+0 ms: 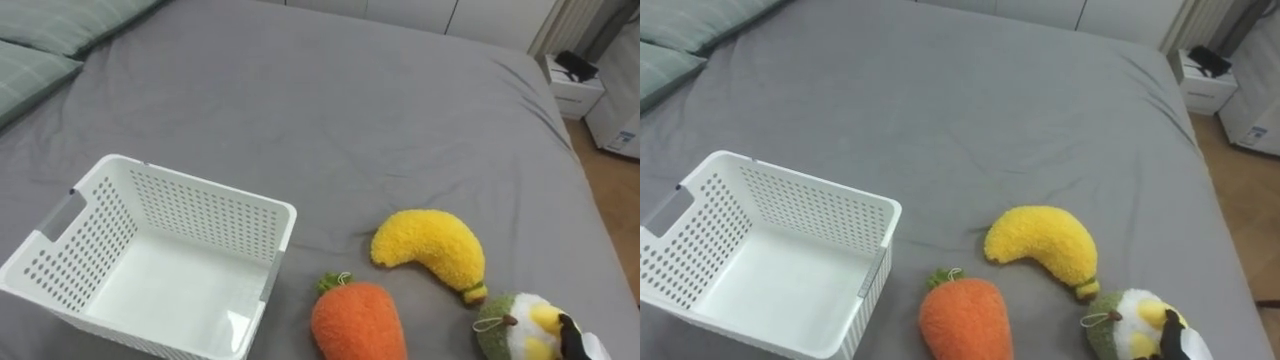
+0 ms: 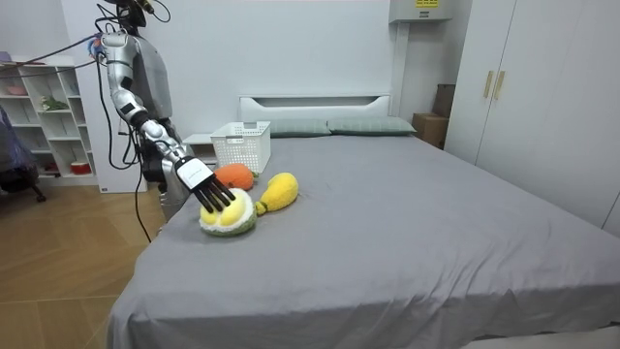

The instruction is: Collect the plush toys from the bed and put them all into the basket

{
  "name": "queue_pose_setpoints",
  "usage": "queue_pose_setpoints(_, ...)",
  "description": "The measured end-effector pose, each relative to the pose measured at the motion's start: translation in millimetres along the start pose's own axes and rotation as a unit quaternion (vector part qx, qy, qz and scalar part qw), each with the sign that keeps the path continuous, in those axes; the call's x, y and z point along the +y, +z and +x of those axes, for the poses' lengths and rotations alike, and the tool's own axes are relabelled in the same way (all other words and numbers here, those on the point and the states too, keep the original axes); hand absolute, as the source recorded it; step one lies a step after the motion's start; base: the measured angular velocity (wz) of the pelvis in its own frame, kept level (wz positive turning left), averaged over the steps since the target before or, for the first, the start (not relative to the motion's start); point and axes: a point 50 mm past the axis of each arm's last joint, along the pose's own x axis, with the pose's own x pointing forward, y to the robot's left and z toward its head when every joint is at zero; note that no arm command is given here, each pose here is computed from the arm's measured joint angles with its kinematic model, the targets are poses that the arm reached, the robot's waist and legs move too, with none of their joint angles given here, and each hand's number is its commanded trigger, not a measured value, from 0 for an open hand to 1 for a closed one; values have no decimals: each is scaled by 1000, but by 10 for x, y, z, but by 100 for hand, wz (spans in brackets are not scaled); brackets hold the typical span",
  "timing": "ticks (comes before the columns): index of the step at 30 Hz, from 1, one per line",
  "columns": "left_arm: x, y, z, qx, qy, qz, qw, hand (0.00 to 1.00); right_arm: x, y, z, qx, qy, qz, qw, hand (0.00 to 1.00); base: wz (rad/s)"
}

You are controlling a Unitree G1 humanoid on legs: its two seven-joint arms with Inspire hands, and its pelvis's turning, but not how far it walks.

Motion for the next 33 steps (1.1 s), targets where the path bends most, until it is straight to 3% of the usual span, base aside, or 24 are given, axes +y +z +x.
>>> queue_pose_setpoints(33, -17, 34, 17, -1, -14, -8, 1000, 0, -82, 32, 25, -6, -30, 34, 999, 100, 1)
